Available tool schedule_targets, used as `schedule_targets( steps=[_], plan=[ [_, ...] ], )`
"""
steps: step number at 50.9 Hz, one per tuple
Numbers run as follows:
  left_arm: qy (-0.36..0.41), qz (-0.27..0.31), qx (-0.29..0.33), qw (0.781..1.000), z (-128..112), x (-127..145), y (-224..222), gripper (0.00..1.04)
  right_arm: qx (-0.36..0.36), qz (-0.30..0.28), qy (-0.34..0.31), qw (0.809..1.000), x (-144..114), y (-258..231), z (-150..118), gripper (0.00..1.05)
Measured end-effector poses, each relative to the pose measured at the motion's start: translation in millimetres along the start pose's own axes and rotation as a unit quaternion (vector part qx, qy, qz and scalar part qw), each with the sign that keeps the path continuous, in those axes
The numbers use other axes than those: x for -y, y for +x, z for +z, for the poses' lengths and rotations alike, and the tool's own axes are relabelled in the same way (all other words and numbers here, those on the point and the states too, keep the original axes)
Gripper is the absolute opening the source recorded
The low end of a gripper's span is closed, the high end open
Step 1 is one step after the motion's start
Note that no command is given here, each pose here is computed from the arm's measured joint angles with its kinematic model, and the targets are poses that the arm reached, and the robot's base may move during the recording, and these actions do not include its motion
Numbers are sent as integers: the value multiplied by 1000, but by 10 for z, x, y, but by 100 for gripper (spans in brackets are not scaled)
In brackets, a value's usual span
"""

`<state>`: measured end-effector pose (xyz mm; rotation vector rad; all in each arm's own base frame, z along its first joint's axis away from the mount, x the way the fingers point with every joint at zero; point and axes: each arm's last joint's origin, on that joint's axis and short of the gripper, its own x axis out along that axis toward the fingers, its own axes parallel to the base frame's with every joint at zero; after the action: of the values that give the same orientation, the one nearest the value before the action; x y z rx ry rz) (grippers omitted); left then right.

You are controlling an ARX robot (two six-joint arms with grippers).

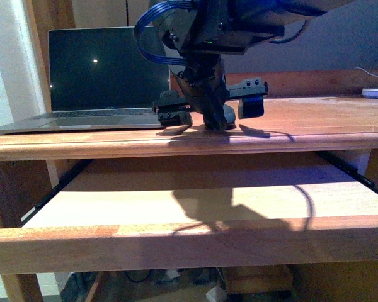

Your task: Place mouse

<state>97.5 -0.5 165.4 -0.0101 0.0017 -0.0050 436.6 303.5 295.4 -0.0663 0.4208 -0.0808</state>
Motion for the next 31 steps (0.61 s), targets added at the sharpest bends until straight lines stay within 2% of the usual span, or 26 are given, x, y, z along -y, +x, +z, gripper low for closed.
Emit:
schedule_targets(
  steps=[5,12,19,22,28,31],
  plan=[
    [0,0,0,1000,0,0,0,97,31,25,35,999,146,-58,90,97],
    [0,0,0,1000,0,0,0,97,110,76,100,986,648,-446,421,97],
    [0,0,0,1000,0,0,0,97,163,128,117,971,1147,-878,505,97],
    [0,0,0,1000,0,0,0,97,179,166,106,964,1430,-1104,386,97],
    [0,0,0,1000,0,0,0,97,157,240,64,956,1821,-1345,-145,97],
    [0,0,0,1000,0,0,0,97,135,271,42,952,2012,-1419,-499,97]
  ],
)
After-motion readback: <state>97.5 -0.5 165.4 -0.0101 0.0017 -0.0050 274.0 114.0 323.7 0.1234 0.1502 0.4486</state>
